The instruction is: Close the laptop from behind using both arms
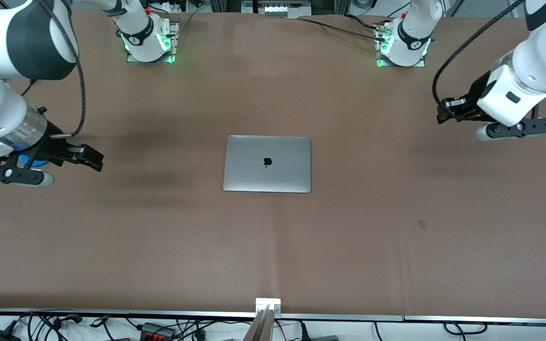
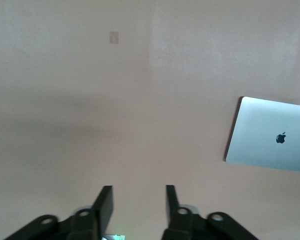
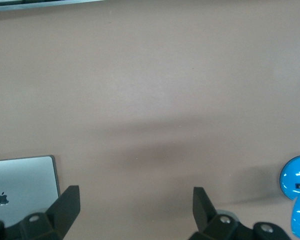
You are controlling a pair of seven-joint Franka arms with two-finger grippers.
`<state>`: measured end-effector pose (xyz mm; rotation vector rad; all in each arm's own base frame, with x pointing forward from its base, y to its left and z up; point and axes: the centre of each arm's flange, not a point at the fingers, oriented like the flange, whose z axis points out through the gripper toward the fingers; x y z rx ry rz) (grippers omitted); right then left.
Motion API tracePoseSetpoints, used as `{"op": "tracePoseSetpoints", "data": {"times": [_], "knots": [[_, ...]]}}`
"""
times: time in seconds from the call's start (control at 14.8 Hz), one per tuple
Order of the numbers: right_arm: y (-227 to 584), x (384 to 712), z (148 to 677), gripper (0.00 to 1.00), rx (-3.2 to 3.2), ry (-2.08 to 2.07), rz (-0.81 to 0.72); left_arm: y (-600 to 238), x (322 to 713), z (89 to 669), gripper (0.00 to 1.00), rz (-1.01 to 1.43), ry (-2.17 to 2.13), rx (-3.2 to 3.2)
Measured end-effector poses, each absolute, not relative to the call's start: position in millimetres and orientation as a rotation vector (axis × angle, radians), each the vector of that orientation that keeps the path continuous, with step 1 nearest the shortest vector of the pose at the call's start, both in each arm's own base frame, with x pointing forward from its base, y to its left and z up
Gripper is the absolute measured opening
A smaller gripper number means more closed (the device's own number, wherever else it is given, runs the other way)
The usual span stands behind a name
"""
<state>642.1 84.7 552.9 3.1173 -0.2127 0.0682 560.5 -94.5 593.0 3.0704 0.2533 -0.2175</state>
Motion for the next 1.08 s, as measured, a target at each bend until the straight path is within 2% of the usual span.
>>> {"op": "tracePoseSetpoints", "data": {"times": [0.27,0.34,0.61,1.08], "knots": [[28,646,562,1.00,3.171,-0.306,0.080,-81,560,587,0.93,-0.221,0.293,3.083],[10,645,567,1.00,3.180,-0.312,0.092,-79,558,584,0.99,-0.210,0.262,3.088],[-36,638,581,1.00,3.201,-0.236,0.123,-55,553,579,1.00,-0.184,0.175,3.093],[-37,627,593,1.00,3.145,-0.178,0.102,-54,551,580,1.00,-0.178,0.180,3.093]]}}
